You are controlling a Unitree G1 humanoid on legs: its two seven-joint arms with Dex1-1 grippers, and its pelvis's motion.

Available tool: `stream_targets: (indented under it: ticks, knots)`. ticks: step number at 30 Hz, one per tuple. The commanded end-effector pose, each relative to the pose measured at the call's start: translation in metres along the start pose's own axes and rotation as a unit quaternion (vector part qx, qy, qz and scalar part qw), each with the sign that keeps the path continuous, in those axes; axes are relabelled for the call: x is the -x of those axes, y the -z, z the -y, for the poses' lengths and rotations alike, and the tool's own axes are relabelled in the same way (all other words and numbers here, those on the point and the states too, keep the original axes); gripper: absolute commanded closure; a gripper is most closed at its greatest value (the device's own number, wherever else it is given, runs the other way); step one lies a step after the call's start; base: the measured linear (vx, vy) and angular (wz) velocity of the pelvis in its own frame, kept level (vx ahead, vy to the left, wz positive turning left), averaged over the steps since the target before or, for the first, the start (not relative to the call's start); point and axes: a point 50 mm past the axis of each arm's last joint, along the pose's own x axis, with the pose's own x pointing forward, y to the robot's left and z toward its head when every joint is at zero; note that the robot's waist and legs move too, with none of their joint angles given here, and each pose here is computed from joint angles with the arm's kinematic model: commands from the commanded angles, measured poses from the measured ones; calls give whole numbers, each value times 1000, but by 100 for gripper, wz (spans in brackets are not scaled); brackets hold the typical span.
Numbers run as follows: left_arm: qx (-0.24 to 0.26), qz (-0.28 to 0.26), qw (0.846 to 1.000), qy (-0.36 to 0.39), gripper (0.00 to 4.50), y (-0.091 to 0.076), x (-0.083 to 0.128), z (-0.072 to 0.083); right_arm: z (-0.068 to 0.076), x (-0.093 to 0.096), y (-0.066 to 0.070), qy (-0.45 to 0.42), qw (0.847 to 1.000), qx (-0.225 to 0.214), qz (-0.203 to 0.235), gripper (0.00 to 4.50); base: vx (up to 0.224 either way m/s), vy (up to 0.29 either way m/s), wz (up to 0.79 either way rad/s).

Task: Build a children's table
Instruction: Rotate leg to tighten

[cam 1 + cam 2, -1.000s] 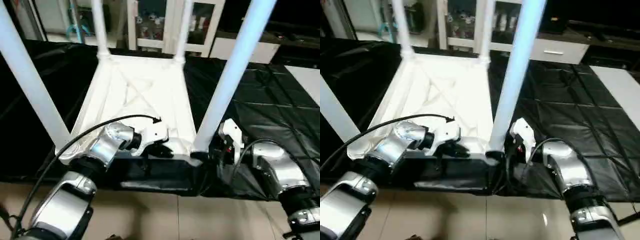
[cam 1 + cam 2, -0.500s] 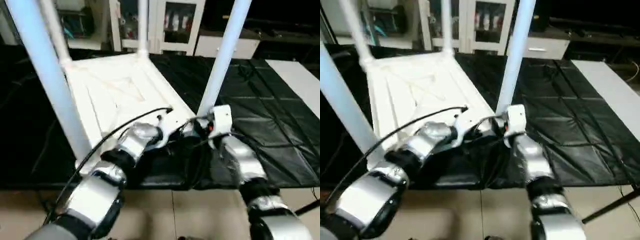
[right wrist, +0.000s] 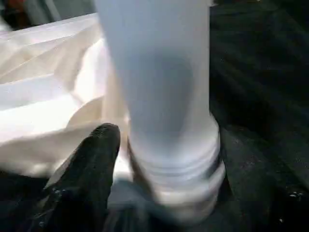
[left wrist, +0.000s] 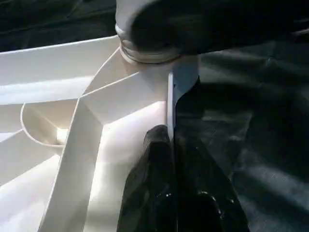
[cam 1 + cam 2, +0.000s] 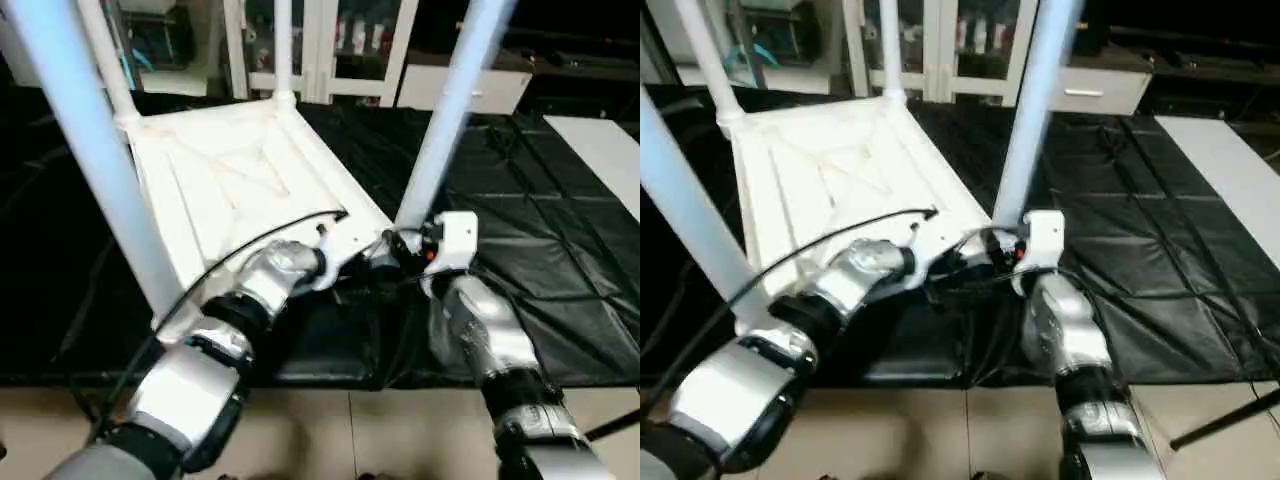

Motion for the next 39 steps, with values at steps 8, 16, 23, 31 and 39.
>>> stream_targets:
  ticks: [8, 16, 23, 31, 39]
  knots:
    - [-70, 33, 985, 156, 450, 7, 17, 12, 5, 40, -39, -213, 974, 78, -8, 33, 0, 0, 0]
    - [-80, 27, 952, 295, 450, 22, 35, 29, 19, 72, -35, -320, 928, 140, -129, 6, 0, 0, 0]
    - [-78, 24, 942, 326, 450, 25, 41, 34, 18, 69, -25, -355, 900, 171, -184, 6, 0, 0, 0]
    - [-80, 16, 948, 307, 450, 24, 43, 29, 17, 62, -24, -385, 886, 173, -194, 31, 0, 0, 0]
    - [-79, 8, 950, 303, 450, 25, 44, 26, 17, 62, -22, -408, 873, 174, -201, 95, 0, 0, 0]
